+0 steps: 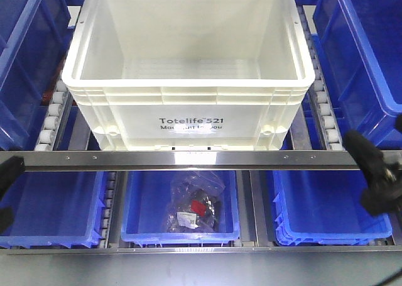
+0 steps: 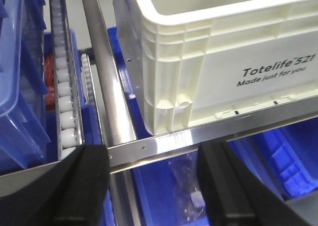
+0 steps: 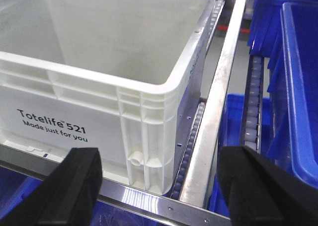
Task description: Place moving items into box and shelve
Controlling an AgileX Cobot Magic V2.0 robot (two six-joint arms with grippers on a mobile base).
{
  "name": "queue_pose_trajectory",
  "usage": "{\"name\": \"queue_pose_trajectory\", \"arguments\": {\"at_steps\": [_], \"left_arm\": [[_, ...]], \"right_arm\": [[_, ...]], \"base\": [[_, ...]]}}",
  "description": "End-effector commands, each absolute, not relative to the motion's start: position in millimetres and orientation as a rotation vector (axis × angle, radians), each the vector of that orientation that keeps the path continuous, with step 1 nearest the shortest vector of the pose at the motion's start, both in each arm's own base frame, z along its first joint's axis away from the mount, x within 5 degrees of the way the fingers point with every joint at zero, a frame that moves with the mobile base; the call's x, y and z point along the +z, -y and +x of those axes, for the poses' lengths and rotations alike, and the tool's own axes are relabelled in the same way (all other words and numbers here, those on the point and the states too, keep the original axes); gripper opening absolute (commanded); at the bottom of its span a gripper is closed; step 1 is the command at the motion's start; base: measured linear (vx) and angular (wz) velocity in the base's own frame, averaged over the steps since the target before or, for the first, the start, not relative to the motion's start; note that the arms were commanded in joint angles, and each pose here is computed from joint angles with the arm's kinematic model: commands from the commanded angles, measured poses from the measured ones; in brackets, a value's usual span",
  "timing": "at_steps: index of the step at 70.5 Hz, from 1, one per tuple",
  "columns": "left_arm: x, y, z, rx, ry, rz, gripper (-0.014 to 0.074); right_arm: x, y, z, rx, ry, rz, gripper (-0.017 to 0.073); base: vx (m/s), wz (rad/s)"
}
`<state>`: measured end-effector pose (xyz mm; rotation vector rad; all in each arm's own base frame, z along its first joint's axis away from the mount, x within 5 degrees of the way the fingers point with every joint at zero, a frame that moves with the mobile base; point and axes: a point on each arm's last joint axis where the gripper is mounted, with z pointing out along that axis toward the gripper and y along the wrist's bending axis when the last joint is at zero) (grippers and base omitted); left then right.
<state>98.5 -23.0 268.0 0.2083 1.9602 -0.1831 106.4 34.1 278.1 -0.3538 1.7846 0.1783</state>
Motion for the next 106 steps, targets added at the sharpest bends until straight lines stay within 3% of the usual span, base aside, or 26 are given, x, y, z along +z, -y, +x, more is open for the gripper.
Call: {"name": "queue_pose_trajectory", "arguments": {"at_steps": [1, 12, 41, 45, 55, 57, 106], "left_arm": [[283.7, 19.4, 92.0, -0.187, -1.734, 0.144, 0.0503], [266.6, 12.7, 94.3, -0.162, -1.573, 0.046, 0.0503], [252.9, 11.4, 99.7, -0.201, -1.614, -0.034, 0.048], [252.9, 11.4, 99.7, -0.201, -1.614, -0.034, 0.0401], [253.0, 11.4, 99.7, -0.199, -1.613, -0.032, -0.0029], [253.0, 11.4, 99.7, -0.195, -1.613, -0.028, -0.0029], [251.9, 11.6, 99.6, -0.206, -1.625, -0.036, -0.0027]], "right_arm": [[282.2, -28.3, 97.8, 0.151, -1.64, -0.304, 0.0533], [265.1, -20.2, 101.1, 0.076, -1.473, -0.209, 0.0533], [262.0, -21.2, 111.5, 0.023, -1.436, -0.224, 0.05], [262.0, -21.2, 111.5, 0.023, -1.436, -0.224, 0.0424], [262.1, -21.2, 111.5, 0.023, -1.436, -0.223, 0.0041], [262.1, -21.1, 111.5, 0.025, -1.436, -0.22, -0.0022], [261.1, -21.3, 111.6, 0.029, -1.447, -0.222, -0.0016]], "base": [[0.0, 0.0], [0.0, 0.0], [0.0, 0.0], [0.0, 0.0], [0.0, 0.0], [0.0, 0.0], [0.0, 0.0]]}}
